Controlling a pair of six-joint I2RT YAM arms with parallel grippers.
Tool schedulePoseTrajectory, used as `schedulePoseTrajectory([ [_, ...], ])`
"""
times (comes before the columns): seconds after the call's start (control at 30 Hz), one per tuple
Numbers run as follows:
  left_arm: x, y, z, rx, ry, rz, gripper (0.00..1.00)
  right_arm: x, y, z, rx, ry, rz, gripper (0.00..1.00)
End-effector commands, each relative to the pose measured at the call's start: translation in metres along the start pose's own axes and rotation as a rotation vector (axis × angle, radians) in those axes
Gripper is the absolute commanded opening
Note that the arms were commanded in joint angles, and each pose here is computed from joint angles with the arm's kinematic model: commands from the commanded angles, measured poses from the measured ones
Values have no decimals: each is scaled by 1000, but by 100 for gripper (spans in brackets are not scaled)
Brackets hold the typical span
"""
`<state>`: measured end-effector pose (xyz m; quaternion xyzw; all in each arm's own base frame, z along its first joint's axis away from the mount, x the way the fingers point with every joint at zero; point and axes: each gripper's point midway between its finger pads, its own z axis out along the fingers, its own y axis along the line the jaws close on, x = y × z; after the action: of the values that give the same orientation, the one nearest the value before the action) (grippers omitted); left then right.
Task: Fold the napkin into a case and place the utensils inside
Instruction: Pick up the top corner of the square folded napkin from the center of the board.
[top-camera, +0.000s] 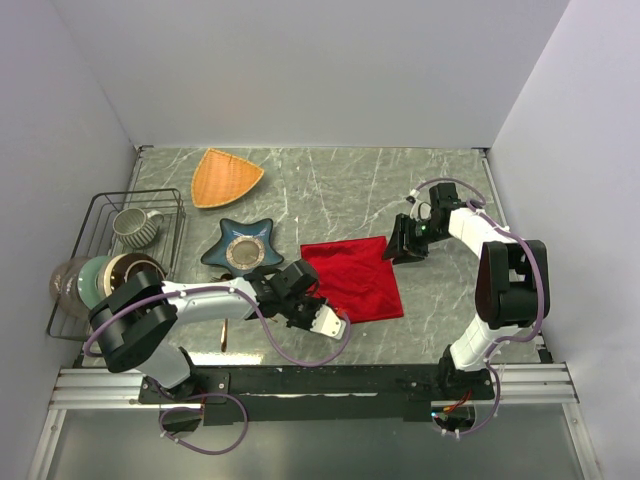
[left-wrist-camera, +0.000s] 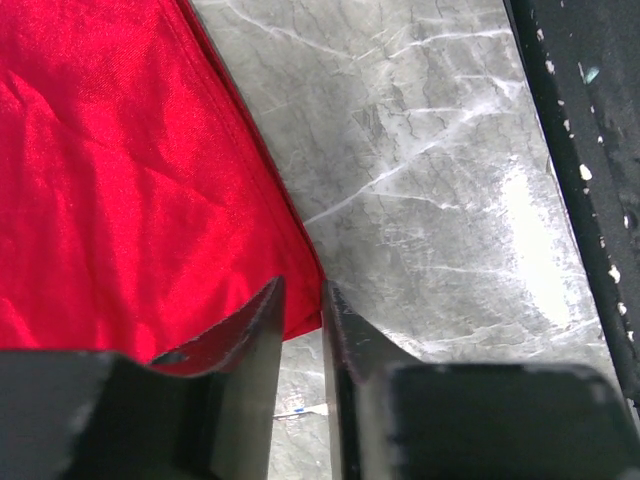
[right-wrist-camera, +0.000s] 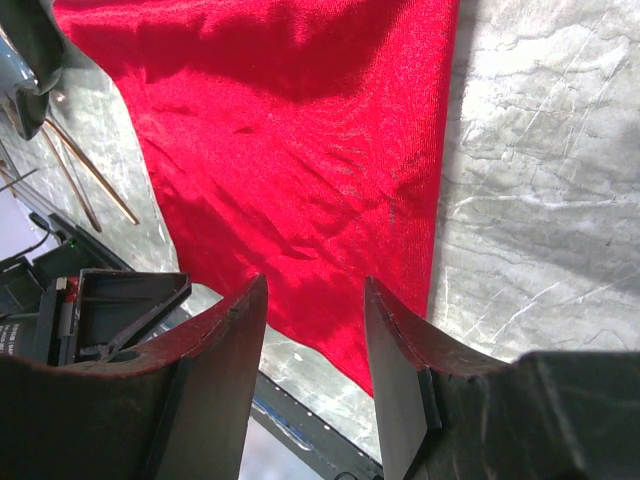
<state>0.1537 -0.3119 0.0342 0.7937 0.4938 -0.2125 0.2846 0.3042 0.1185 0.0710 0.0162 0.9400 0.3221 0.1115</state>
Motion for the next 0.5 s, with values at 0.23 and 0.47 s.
schedulePoseTrajectory([
  [0.23, -10, 2, 2, 3, -34, 28, 5, -8, 7, -7, -16, -35, -15, 51],
  [0.47, -21, 12, -4, -24, -60, 19, 1, -10, 8, -7, -21, -37, -12, 51],
])
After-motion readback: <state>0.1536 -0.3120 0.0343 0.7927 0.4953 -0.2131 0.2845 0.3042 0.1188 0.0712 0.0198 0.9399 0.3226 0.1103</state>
